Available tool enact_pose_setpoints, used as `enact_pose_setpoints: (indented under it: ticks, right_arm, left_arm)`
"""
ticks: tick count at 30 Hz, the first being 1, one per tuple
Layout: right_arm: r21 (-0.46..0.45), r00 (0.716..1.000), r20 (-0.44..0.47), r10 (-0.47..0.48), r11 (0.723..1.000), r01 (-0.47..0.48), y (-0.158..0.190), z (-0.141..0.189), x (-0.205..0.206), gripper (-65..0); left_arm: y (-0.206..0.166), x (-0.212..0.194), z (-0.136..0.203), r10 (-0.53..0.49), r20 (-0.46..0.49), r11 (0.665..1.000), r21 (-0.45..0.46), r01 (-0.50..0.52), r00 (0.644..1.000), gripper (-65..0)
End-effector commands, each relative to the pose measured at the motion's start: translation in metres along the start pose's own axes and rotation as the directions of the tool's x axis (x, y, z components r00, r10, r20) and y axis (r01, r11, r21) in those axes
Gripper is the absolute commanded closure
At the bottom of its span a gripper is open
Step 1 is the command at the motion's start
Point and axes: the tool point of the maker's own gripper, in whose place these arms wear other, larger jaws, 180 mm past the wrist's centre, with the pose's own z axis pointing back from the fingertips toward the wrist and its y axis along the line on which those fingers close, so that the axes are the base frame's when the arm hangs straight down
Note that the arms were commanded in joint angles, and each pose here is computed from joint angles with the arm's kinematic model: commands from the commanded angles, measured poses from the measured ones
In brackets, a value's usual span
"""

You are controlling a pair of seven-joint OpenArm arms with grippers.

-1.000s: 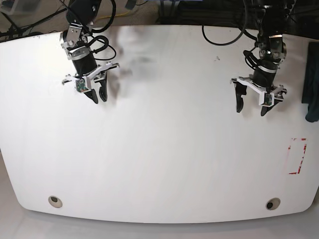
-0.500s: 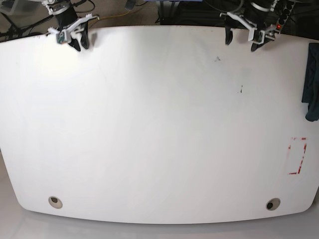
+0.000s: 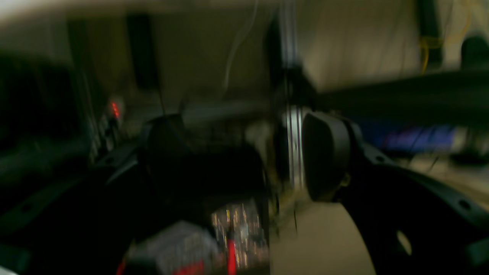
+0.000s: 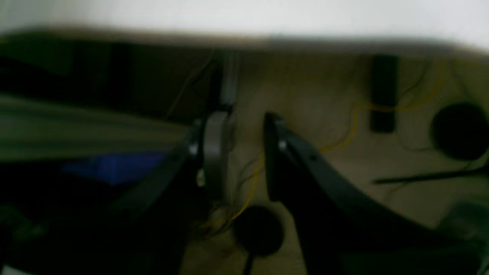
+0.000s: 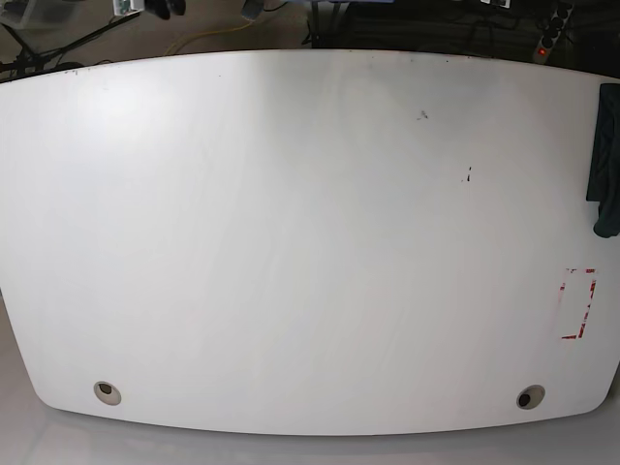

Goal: Fold the T-shirt properly

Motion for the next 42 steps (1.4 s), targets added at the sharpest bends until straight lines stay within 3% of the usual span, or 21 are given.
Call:
enact_pose_setpoints:
  ticks: [1, 4, 10, 15, 19, 24, 31, 33, 36, 42]
  right_arm:
    - [-0.008, 0.995, -0.093, -0.048, 0.999, 0.048, -0.006, 0.014, -0.039, -15.4]
    - [-0.019, 0.975, -0.194, -0.107, 0.994, 0.105, -0.004, 0.015, -0.084, -15.4]
    - [-0.035, 0.947, -0.252, -0.201, 0.979, 0.199, -0.002, -0.009, -0.131, -15.4]
    - [-0.024, 0.929, -0.309, -0.206, 0.978, 0.208, 0.003, -0.038, -0.152, -15.4]
    - [-0.073, 0.92, -0.34, -0.195, 0.981, 0.181, -0.001, -0.061, -0.162, -15.7]
    - [-0.086, 0.9, -0.399, -0.175, 0.984, 0.153, -0.003, -0.087, -0.173, -15.9]
    - [-0.133, 0.881, -0.421, -0.217, 0.975, 0.176, -0.008, -0.118, -0.17, -15.9]
    - [-0.155, 0.88, -0.42, -0.222, 0.973, 0.172, -0.013, -0.128, -0.165, -15.9]
    - [-0.166, 0.882, -0.412, -0.229, 0.971, 0.174, -0.017, -0.141, -0.155, -15.9]
    - [-0.172, 0.877, -0.414, -0.245, 0.967, 0.189, -0.018, -0.154, -0.148, -16.0]
  left_arm:
    - [0.003, -0.037, -0.002, 0.028, -0.113, 1.0, 0.004, -0.028, 0.993, -43.9]
    - [0.008, -0.057, -0.02, 0.058, -0.159, 0.998, 0.014, -0.057, 0.986, -43.9]
    - [0.006, -0.116, -0.06, 0.079, -0.311, 0.995, -0.028, -0.092, 0.947, -43.9]
    - [0.01, -0.143, -0.098, 0.142, -0.391, 0.988, -0.004, -0.156, 0.909, -43.9]
    - [0.014, -0.15, -0.124, 0.15, -0.435, 0.987, 0.007, -0.163, 0.888, -43.9]
    - [0.011, -0.146, -0.159, 0.176, -0.477, 0.981, 0.008, -0.196, 0.861, -43.6]
    - [0.002, -0.134, -0.196, 0.176, -0.482, 0.978, -0.01, -0.207, 0.858, -43.5]
    - [0.009, -0.132, -0.202, 0.176, -0.489, 0.982, 0.03, -0.185, 0.855, -43.6]
    - [0.024, -0.12, -0.211, 0.163, -0.471, 0.986, 0.101, -0.13, 0.867, -43.8]
    - [0.026, -0.101, -0.223, 0.153, -0.45, 0.987, 0.105, -0.118, 0.88, -43.8]
